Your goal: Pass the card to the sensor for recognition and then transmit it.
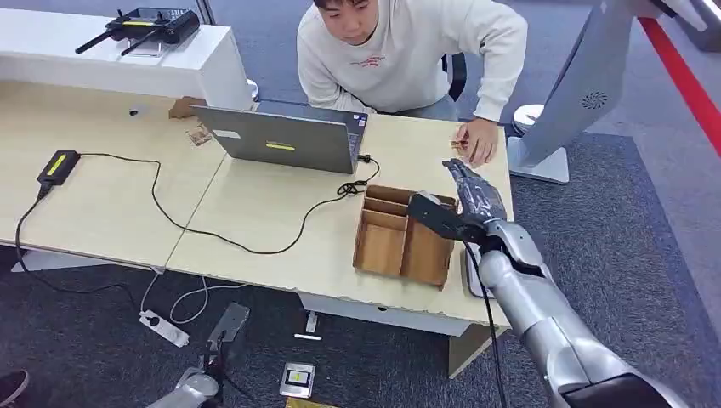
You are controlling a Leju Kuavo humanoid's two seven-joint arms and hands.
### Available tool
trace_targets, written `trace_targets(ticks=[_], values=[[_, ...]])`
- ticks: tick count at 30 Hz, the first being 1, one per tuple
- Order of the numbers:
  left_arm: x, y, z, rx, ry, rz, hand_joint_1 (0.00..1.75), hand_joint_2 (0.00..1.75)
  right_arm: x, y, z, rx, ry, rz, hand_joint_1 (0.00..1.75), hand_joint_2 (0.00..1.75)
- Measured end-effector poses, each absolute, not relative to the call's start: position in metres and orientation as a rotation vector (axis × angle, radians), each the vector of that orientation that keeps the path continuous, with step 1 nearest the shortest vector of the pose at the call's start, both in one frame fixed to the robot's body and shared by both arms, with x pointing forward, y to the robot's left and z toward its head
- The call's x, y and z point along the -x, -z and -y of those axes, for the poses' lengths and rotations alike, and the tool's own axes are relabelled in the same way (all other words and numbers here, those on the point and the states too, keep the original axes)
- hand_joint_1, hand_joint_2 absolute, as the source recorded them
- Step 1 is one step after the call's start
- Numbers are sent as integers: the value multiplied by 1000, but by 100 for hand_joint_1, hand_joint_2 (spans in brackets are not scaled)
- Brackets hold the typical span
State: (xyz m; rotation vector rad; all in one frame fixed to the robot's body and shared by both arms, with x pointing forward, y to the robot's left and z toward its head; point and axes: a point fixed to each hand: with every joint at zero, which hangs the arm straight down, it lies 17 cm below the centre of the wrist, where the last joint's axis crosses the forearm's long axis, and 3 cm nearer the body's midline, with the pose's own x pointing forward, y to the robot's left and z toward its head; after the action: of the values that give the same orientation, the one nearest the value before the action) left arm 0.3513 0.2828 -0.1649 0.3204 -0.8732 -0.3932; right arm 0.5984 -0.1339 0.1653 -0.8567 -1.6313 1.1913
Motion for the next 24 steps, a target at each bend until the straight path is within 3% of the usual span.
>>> trace_targets(ticks=[9, 10, 11, 13, 24], values=[[-351, 165, -284, -325, 400, 872, 0, 0, -597, -163, 132, 851, -1203, 1627, 0, 175], [-351, 165, -283, -325, 400, 872, 0, 0, -597, -163, 132, 852, -1204, 1627, 119, 175], [-351, 165, -284, -325, 401, 871, 0, 0, -597, -163, 132, 852, -1204, 1627, 162, 175], [-351, 166, -283, -326, 403, 871, 0, 0, -597, -163, 131, 850, -1207, 1626, 175, 175], [-355, 164, -287, -336, 425, 868, 0, 0, -596, -155, 131, 825, -1222, 1590, 175, 175]])
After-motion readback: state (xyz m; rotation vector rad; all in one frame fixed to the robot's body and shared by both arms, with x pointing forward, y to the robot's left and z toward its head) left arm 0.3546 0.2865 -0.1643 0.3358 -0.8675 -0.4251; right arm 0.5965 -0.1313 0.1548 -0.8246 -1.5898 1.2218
